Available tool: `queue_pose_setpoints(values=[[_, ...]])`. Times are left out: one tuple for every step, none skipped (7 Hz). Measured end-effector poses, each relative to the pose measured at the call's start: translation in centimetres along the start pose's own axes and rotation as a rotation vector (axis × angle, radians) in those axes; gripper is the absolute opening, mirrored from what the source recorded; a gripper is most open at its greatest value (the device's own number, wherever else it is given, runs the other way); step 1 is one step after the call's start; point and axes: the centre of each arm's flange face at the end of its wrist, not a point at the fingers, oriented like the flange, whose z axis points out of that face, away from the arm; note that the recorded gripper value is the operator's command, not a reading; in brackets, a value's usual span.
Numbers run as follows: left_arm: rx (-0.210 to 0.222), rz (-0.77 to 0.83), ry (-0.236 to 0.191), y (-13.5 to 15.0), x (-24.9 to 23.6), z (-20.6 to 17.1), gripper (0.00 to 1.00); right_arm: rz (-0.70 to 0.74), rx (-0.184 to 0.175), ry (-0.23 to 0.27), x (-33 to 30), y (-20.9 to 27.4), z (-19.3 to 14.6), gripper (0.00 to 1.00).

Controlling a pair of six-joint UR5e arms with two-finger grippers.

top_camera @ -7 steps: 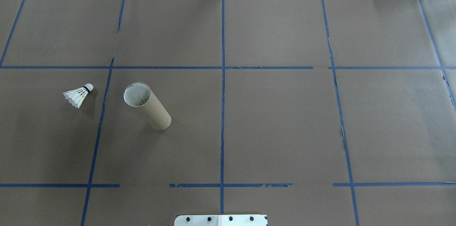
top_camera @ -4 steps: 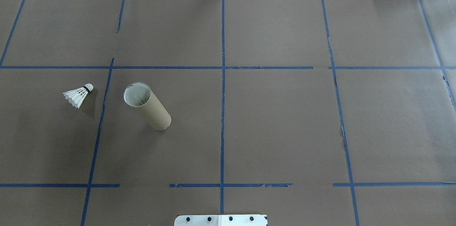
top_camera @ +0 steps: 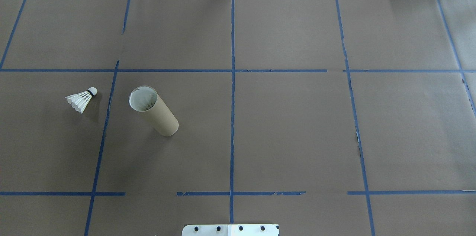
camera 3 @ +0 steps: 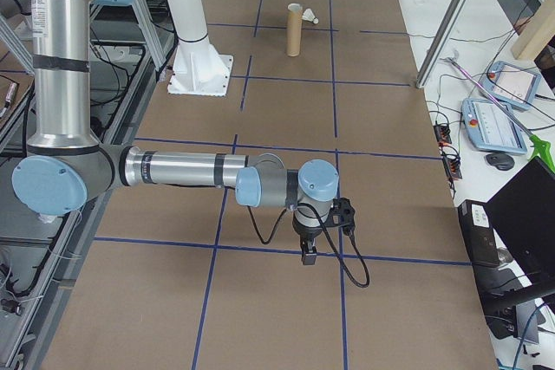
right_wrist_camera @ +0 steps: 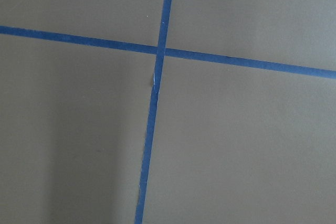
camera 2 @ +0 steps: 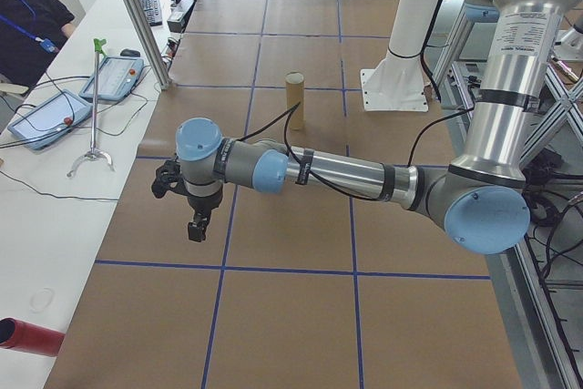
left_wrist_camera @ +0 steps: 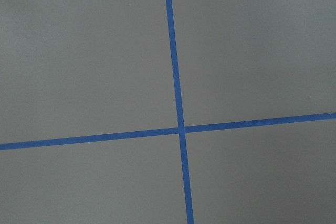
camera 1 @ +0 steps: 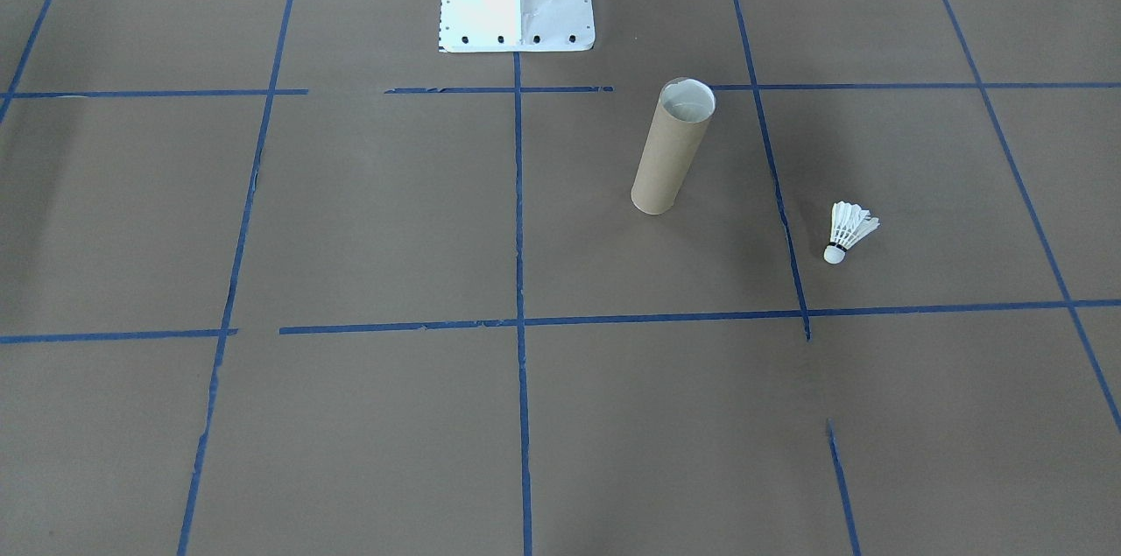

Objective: Collect badminton balls into bucket

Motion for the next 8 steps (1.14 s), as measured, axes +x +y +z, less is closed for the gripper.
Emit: queue_pose_setpoints(values=[[0.047,-0.016,0.000,-0.6,0.4,-0.4,1.00,0.000,0.000,0.000,0.0,0.0,0.0,1.00],[0.099,-0.059,0.017,-0.8,1.5,0.5,1.00,-0.001,0.000,0.000,0.0,0.0,0.0,1.00],[0.125,-0.061,0.054,-0.2,4.3,3.4,1.00,0.000,0.000,0.000,0.0,0.0,0.0,1.00],[0.121,-0.081,0.093,0.7,7.2,6.1,1.00,0.000,0.000,0.000,0.0,0.0,0.0,1.00],[0.118,-0.147,0.137,2.2,9.8,8.4,1.00,-0.001,0.000,0.000,0.0,0.0,0.0,1.00],[0.140,-0.228,0.193,4.5,11.8,10.2,1.00,0.000,0.000,0.000,0.0,0.0,0.0,1.00],[0.178,-0.343,0.273,7.3,13.7,11.5,1.00,0.000,0.000,0.000,0.0,0.0,0.0,1.00],[0.203,-0.477,0.362,10.2,15.4,12.4,1.00,0.000,0.000,0.000,0.0,0.0,0.0,1.00]])
